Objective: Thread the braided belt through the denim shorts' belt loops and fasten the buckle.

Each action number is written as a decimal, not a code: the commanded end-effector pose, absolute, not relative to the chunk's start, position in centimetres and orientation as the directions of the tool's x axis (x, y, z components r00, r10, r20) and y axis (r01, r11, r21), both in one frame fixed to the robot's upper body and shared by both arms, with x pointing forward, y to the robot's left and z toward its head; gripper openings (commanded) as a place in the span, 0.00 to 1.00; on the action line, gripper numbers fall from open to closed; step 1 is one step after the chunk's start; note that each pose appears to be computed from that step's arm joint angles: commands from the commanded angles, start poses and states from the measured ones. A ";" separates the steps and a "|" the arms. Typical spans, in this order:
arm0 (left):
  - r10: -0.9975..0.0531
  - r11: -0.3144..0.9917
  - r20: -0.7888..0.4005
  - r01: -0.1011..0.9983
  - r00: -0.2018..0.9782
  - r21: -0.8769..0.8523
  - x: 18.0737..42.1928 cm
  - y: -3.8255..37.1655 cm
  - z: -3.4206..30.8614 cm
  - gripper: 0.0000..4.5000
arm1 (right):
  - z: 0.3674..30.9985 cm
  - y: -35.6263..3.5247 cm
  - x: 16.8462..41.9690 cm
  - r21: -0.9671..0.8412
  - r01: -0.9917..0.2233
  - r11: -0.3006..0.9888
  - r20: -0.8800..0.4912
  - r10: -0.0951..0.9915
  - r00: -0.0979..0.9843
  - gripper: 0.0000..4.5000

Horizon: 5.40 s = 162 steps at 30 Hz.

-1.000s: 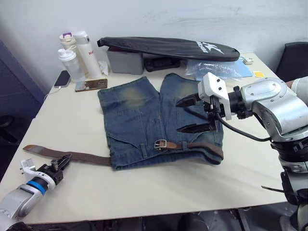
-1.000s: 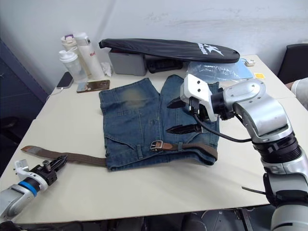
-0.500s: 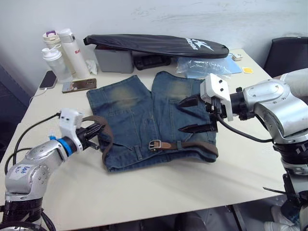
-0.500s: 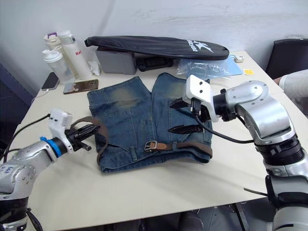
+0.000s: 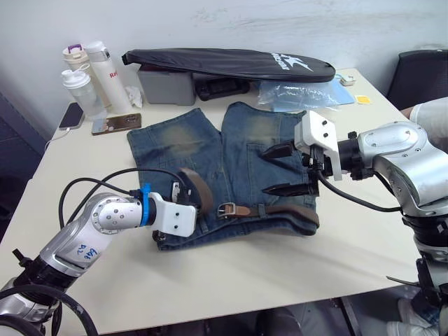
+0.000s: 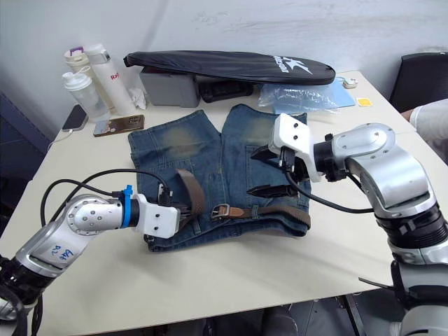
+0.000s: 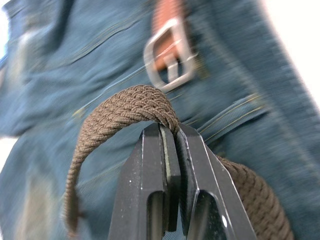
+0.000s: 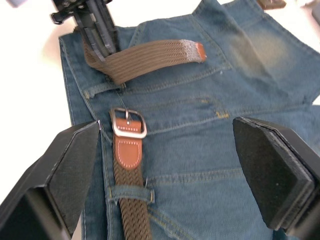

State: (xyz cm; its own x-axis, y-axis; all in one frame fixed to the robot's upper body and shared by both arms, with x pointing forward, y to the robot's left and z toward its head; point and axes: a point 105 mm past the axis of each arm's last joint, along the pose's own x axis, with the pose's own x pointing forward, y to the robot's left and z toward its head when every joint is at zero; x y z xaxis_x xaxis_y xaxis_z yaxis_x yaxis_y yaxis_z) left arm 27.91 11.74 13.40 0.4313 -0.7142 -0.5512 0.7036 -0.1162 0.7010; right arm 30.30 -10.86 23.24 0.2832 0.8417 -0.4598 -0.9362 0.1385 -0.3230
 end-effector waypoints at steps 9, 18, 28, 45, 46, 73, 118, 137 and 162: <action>-0.770 0.217 -0.472 0.872 0.429 0.438 28.3 13.3 15.5 0.18 | 24.7 -10.8 29.9 -0.393 -0.908 0.145 -0.423 0.848 0.319 1.00; -0.778 0.539 -0.470 0.827 0.417 -0.159 27.8 16.9 17.4 0.98 | 24.8 -10.7 30.0 -0.404 -0.903 0.148 -0.421 0.846 0.328 1.00; -0.723 0.686 -0.436 0.631 0.536 -0.362 32.7 11.2 18.0 0.98 | 24.8 -10.5 30.0 -0.411 -0.895 0.174 -0.406 0.844 0.350 1.00; -0.521 0.796 -0.631 0.594 0.575 -0.115 34.4 8.3 14.1 0.81 | 24.9 -11.2 29.7 -0.427 -0.874 0.234 -0.385 0.827 0.409 1.00; -0.525 0.796 -0.626 0.593 0.577 -0.122 34.4 8.2 14.1 0.70 | 24.9 -11.2 29.8 -0.427 -0.873 0.235 -0.384 0.827 0.410 1.00; -0.718 -0.050 -0.548 0.753 0.430 0.656 32.3 8.8 20.4 0.01 | 24.9 -11.5 31.3 -0.662 -0.744 0.091 -0.411 0.786 0.461 1.00; -0.824 0.566 -0.181 0.786 0.536 -0.248 34.2 12.5 28.7 0.84 | 20.8 -10.6 34.9 -0.596 -0.667 0.447 -0.321 0.629 0.708 0.00; -0.857 0.279 0.061 0.561 0.511 -0.779 28.6 11.1 22.0 0.99 | 22.4 -4.1 33.4 -0.960 -0.226 0.164 -0.026 0.754 0.656 0.00; -0.404 -0.001 -0.072 -0.080 0.912 -0.997 28.1 10.8 19.9 0.99 | 20.9 -3.3 31.6 -0.956 -0.266 0.126 -0.057 0.808 0.586 0.00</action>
State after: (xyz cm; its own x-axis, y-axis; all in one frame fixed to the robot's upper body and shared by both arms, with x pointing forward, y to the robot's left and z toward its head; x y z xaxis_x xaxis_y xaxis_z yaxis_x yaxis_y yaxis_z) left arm 27.96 11.19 18.95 0.9149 -0.3831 -0.1273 -0.1354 0.0059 -0.9908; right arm 32.39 -3.60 19.22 0.6027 0.7898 -0.1140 -0.3173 0.1061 -0.9424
